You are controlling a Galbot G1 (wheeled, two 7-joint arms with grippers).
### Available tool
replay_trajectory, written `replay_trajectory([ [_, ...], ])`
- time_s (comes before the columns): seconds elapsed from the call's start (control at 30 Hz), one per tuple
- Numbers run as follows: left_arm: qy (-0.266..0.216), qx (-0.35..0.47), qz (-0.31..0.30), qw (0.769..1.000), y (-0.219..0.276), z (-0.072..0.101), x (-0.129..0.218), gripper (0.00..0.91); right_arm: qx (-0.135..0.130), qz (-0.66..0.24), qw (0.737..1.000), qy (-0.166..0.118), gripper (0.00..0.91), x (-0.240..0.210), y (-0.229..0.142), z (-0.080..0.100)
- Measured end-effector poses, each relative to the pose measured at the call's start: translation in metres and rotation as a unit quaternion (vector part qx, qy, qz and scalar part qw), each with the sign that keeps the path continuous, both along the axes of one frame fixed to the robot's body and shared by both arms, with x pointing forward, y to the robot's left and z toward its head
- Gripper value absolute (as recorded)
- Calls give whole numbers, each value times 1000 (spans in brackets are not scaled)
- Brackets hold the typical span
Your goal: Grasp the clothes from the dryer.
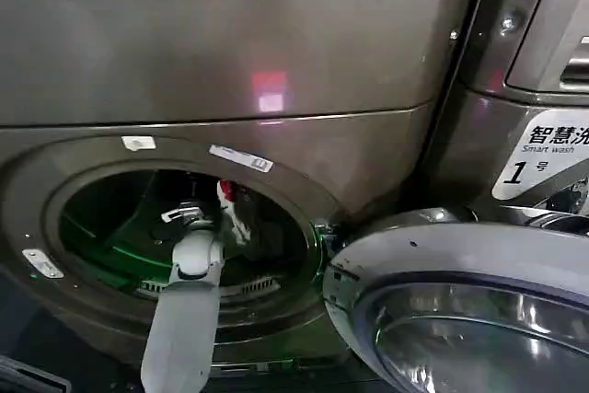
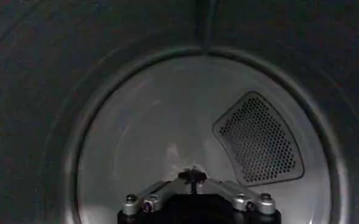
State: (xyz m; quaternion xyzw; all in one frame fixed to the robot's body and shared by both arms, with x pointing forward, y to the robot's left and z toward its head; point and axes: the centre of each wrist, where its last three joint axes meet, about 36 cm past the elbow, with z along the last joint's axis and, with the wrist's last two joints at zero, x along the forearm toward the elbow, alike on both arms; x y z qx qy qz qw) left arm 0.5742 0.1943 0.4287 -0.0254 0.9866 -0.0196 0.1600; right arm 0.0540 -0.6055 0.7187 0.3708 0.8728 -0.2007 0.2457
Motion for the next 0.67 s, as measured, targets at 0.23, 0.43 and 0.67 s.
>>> replay_trajectory([
  [0.23,2,1,-1,1000,-1,-1,-6,0,-4,1,1000,2,907,-2,3,1],
  [0.43,6,5,3,1000,4,-3,-9,0,-10,9,1000,7,907,-1,6,3],
  [0.67,7,6,0,1000,5,-1,-7,0,-13,15,1000,13,907,-1,7,2],
])
